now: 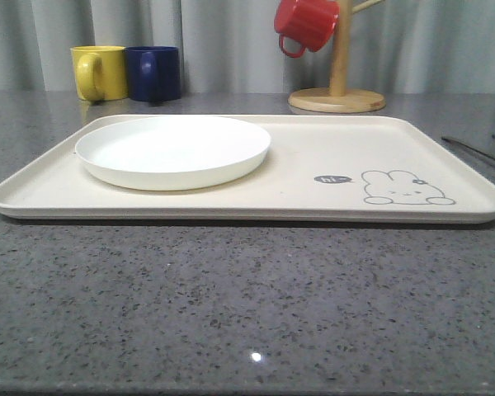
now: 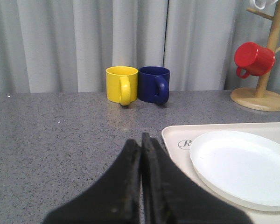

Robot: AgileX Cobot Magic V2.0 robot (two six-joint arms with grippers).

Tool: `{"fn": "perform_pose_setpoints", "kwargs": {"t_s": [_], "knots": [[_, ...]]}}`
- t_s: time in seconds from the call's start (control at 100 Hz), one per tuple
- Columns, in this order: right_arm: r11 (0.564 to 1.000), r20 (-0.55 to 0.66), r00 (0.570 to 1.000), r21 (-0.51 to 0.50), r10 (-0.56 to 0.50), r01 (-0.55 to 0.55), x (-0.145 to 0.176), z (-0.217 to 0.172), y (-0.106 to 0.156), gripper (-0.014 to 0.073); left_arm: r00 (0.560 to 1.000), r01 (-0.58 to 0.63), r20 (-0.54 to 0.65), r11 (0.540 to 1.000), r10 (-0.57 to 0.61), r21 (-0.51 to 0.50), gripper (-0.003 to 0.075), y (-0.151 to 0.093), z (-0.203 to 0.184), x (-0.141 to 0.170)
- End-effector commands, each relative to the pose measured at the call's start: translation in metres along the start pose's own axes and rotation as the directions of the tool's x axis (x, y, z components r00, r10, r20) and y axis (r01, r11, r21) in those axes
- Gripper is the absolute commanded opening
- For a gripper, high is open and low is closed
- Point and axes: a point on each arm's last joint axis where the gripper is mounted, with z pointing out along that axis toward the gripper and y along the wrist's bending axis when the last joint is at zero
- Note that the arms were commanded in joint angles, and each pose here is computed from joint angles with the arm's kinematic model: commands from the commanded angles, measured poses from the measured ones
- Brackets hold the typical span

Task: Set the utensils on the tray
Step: 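Raise the left gripper away from the plate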

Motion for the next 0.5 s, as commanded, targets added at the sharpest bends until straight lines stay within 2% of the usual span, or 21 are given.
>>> {"fn": "perform_pose_setpoints", "kwargs": {"t_s": [0.0, 0.09, 0.27, 0.49], "knots": [[1.000, 0.075, 0.997, -0.004, -0.007, 0.007, -0.013, -0.007, 0.001, 0.0339, 0.995, 0.005, 0.101, 1.000, -0.003, -0.027, -0.0018, 0.002, -0.001, -0.016], [1.000, 0.073, 0.997, -0.004, -0.007, 0.007, -0.013, -0.007, 0.001, 0.0397, 0.995, 0.005, 0.101, 1.000, -0.003, -0.027, -0.0018, 0.002, -0.001, -0.016], [1.000, 0.029, 1.000, -0.001, -0.006, 0.006, -0.017, 0.000, 0.001, 0.0395, 0.995, 0.005, 0.101, 1.000, -0.003, -0.027, -0.0018, 0.002, -0.001, -0.016], [1.000, -0.018, 1.000, 0.002, -0.007, 0.007, -0.042, 0.024, 0.003, 0.0395, 0.995, 0.005, 0.101, 1.000, -0.003, -0.027, -0.0018, 0.002, -0.001, -0.016]]}}
